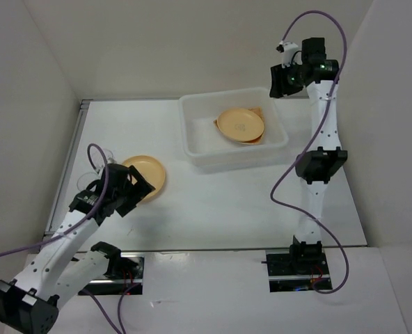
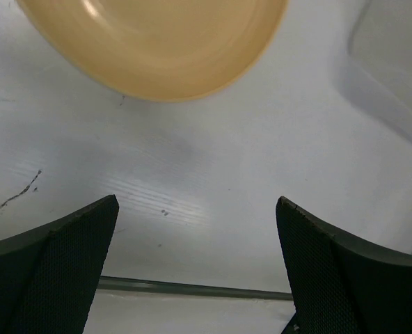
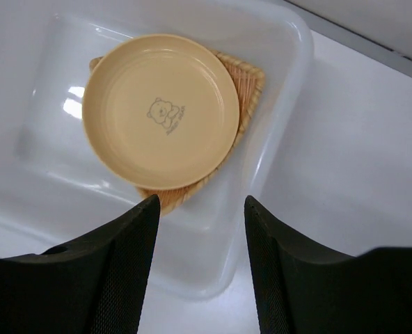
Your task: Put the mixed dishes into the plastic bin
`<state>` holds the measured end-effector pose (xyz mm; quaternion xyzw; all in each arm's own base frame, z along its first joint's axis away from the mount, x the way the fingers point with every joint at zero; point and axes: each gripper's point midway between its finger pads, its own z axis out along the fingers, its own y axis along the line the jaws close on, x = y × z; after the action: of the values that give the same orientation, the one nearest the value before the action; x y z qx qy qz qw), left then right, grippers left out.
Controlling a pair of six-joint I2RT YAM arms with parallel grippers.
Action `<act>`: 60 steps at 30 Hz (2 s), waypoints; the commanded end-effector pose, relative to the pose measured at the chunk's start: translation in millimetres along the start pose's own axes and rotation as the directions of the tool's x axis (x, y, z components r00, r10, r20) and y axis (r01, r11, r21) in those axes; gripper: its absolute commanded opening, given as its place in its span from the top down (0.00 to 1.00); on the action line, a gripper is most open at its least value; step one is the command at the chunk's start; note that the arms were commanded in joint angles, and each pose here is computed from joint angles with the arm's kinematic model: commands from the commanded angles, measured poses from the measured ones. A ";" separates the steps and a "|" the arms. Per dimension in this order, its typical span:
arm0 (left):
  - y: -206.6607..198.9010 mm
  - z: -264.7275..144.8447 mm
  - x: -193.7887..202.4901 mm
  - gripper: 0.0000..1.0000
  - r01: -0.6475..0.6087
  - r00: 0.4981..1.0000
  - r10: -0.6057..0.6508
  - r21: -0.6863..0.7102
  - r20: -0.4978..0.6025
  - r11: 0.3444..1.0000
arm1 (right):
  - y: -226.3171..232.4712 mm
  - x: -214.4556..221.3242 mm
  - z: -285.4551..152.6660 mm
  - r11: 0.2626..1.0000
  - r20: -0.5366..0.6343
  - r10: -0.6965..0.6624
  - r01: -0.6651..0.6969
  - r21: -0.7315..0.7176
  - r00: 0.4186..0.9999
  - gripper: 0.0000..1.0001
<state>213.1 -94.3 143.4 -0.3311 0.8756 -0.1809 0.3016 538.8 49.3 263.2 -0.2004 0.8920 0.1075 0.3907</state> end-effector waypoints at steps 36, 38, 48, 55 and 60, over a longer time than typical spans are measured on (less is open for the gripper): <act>77.5 128.8 -17.1 0.78 0.528 0.848 -0.514 -0.314 0.133 0.789 | 5.5 189.2 -106.3 0.923 -0.035 0.276 -0.254 0.288 0.961 0.41; 78.7 129.6 -16.2 0.91 0.525 0.848 -0.513 -0.328 0.130 0.785 | 8.1 199.8 -102.2 0.923 -0.059 0.287 -0.259 0.285 0.956 0.41; 26.7 88.0 -62.4 1.00 0.564 0.825 -0.538 -0.173 0.174 0.808 | -10.0 250.6 -95.0 0.867 -0.099 0.393 -0.333 0.369 0.914 0.40; -103.9 34.8 -178.4 1.00 0.396 0.867 -0.423 0.148 0.265 0.906 | -17.6 256.5 -100.6 0.842 -0.116 0.436 -0.360 0.401 0.892 0.36; -233.4 43.4 -216.0 1.00 0.053 0.977 -0.113 0.304 0.182 0.951 | -28.0 275.5 -108.1 0.811 -0.161 0.442 -0.317 0.492 0.883 0.36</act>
<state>443.3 -74.4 304.0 -0.4613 0.7340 -0.2707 0.4185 308.6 -71.1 122.2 0.0501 0.9636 -0.0084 0.2626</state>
